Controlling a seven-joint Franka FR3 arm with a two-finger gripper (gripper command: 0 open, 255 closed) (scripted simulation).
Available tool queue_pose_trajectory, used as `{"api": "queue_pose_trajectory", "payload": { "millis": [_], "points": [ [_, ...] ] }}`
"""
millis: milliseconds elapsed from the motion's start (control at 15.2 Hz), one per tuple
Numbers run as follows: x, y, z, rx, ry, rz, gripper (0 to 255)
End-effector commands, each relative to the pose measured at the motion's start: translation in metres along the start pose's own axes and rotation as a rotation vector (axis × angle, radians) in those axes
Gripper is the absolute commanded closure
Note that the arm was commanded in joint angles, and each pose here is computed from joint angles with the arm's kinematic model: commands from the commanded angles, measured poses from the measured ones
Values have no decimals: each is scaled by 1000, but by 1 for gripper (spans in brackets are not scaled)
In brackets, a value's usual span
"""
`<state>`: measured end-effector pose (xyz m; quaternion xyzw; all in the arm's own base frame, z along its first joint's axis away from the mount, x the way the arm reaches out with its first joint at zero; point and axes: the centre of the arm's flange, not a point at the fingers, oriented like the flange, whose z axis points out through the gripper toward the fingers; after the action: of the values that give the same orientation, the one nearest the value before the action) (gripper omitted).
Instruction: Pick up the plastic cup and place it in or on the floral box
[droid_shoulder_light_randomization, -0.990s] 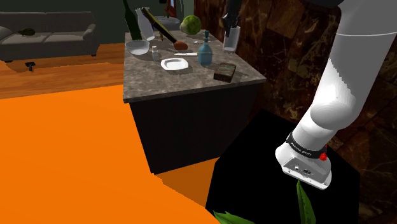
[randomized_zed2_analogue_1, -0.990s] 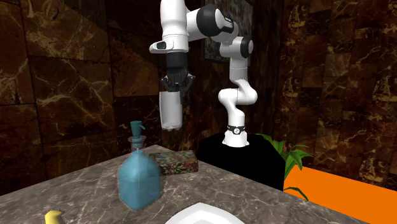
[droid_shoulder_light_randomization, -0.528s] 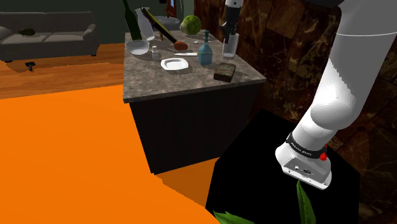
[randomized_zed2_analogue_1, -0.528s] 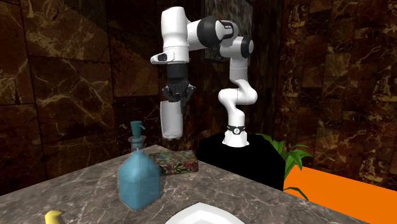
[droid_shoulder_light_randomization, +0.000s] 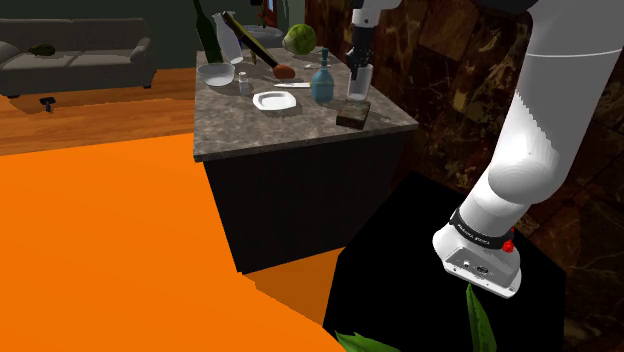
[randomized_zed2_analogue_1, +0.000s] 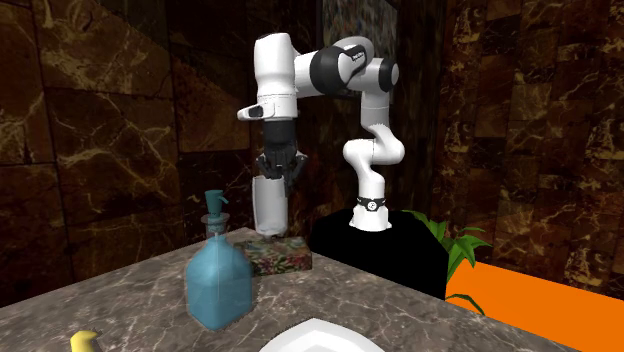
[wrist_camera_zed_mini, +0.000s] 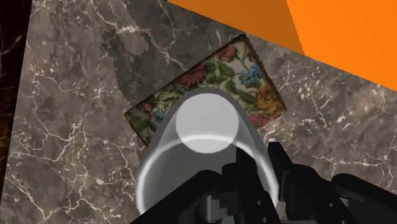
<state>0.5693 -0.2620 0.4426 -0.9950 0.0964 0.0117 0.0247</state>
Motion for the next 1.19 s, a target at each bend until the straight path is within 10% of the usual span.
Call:
{"api": "queue_pose_trajectory", "payload": {
  "millis": [0,726,792,1122],
  "points": [
    [0,0,9,0,1,0,255],
    [0,1,23,0,1,0,255],
    [0,1,23,0,1,0,0],
    [0,1,23,0,1,0,0]
  ]
}}
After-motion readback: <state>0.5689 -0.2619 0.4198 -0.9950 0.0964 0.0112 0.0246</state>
